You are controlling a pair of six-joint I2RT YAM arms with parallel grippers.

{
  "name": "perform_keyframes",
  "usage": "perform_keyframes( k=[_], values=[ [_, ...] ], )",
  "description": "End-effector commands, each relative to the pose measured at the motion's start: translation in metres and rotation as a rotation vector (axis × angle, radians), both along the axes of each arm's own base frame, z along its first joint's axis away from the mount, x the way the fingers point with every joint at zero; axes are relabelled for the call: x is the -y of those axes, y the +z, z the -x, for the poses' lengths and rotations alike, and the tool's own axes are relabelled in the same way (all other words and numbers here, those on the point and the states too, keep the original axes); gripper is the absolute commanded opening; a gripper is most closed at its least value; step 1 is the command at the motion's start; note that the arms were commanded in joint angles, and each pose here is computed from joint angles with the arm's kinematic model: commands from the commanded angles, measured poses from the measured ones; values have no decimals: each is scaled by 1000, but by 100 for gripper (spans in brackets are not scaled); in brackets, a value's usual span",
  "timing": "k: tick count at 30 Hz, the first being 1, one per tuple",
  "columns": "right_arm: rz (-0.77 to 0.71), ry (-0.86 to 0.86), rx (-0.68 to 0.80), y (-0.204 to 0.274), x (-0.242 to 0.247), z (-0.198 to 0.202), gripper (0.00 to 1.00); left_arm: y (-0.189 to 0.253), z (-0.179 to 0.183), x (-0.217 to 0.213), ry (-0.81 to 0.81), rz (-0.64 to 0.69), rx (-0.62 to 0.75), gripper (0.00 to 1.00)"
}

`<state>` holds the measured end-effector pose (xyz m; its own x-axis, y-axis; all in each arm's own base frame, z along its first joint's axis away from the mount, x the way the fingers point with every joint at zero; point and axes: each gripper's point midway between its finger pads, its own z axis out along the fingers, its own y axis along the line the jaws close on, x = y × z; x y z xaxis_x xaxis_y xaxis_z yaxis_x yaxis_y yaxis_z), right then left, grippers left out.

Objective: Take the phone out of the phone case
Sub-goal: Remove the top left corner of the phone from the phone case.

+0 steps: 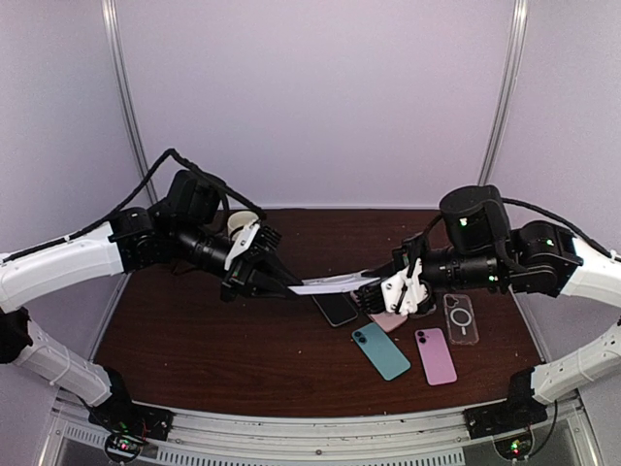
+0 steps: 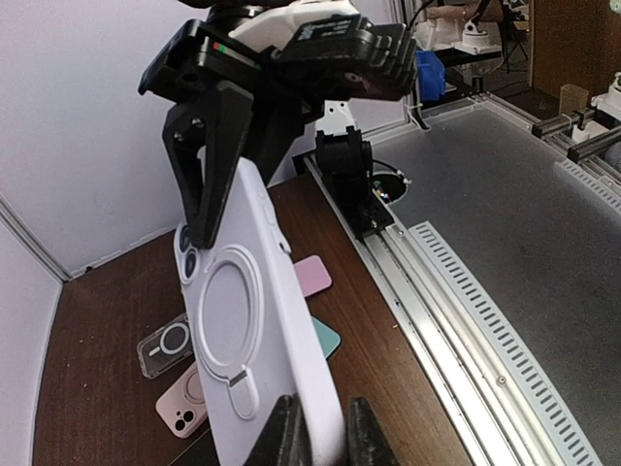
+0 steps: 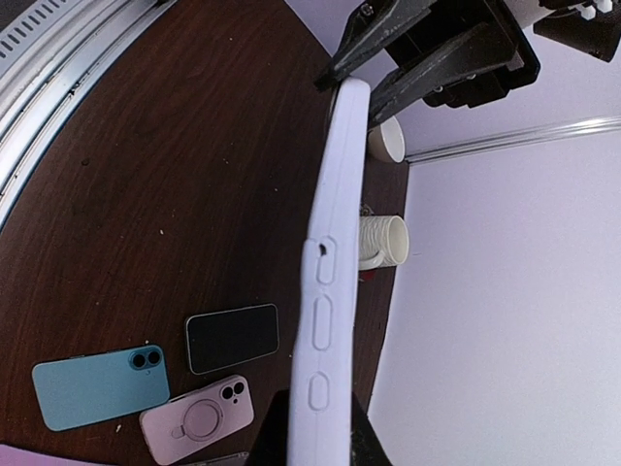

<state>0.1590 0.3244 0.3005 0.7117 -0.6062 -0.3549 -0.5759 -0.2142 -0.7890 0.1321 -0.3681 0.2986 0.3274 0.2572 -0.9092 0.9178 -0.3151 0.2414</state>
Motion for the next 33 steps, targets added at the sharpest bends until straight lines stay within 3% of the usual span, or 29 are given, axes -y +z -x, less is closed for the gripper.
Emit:
perform_keyframes(
  k=[1,15,21,27,31,33],
  values=[
    [-18,152,105,23,-13,20,0,0,6,5,-32,-13,-28,0],
    [9,188,148,20,-15,30,0,-3,10,4,-45,-26,-25,0],
    [-86,148,59,19,-17,34,0,7,7,0,-10,-2,30,0],
    [-279,101,-66,28,-7,42,0,43,-1,-19,107,89,189,38],
    [-389,81,-133,39,2,48,0,62,-5,-35,171,160,267,50],
    [-439,79,-173,47,7,52,0,69,-4,-40,179,183,285,51]
  ],
)
